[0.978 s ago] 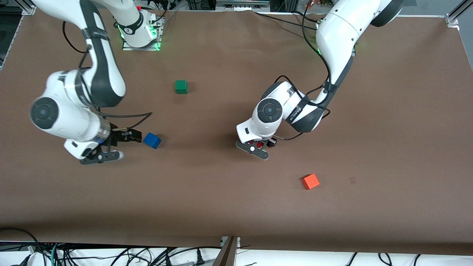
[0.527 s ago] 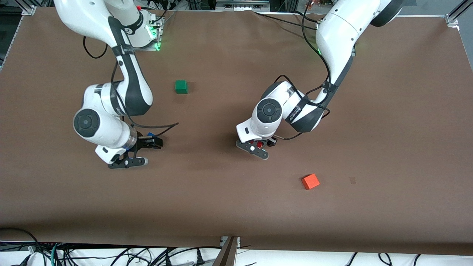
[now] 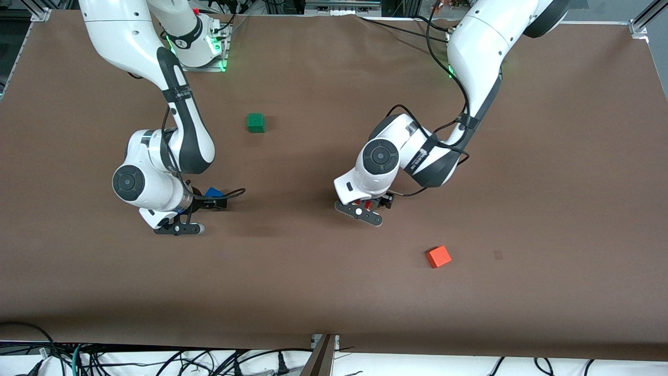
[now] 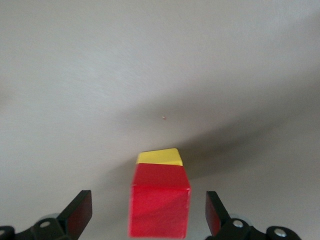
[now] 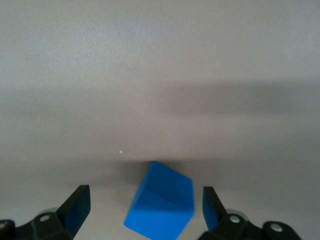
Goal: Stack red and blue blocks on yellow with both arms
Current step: 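Grasp the blue cube with the right gripper while the left gripper withdraws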
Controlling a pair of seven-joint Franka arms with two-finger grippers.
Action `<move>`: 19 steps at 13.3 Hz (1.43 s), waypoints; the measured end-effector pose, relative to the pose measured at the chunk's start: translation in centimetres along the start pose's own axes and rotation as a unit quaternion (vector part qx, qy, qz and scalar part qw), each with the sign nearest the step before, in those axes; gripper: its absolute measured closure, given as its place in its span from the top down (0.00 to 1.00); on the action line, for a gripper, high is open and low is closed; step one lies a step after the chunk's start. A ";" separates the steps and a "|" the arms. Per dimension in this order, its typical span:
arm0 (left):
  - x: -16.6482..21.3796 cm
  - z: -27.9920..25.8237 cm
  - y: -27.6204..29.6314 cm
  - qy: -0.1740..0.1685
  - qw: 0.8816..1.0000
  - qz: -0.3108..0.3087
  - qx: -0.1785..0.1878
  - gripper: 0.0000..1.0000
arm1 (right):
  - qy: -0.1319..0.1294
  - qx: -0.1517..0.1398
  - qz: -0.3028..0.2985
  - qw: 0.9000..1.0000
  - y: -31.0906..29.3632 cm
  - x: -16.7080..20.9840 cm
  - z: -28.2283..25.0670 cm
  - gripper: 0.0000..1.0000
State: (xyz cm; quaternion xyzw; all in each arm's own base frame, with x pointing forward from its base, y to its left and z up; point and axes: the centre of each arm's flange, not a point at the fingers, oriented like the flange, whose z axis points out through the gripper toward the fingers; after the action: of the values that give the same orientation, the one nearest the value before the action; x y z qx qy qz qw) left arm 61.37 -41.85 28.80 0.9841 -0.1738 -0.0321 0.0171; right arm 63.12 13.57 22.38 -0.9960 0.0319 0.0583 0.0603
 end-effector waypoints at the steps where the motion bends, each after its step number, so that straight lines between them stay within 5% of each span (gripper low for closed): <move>1: 0.6 -2.3 -1.0 0.003 1.000 -0.010 0.004 1.00 | 0.000 0.007 0.012 1.000 0.5 -0.3 0.7 1.00; 5: 2.4 -13.9 -13.5 0.055 0.993 -0.100 0.009 1.00 | 0.009 0.001 0.034 0.999 2.4 -1.9 3.8 0.98; 10: -0.4 -22.8 -29.6 0.113 0.972 -0.208 0.015 1.00 | 0.008 0.001 0.047 0.999 2.3 -2.4 4.0 0.87; 12: -1.7 -25.6 -31.9 0.130 0.966 -0.225 0.018 1.00 | 0.011 0.004 0.045 0.999 2.0 -2.4 3.5 0.64; 13: -2.5 -26.8 -32.2 0.129 0.965 -0.229 0.021 1.00 | 0.014 0.006 0.043 0.999 1.7 -2.3 3.0 0.55; 19: -5.0 -27.8 -33.0 0.076 0.967 -0.242 0.031 1.00 | 0.007 0.044 0.025 0.999 -11.6 -0.8 -10.9 0.56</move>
State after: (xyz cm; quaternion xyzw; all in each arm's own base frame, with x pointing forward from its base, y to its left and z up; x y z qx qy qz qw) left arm 69.90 -8.53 55.32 0.9965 0.0705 0.0453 -0.0083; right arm 64.41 23.73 34.59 -0.9916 0.0597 0.0510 0.1023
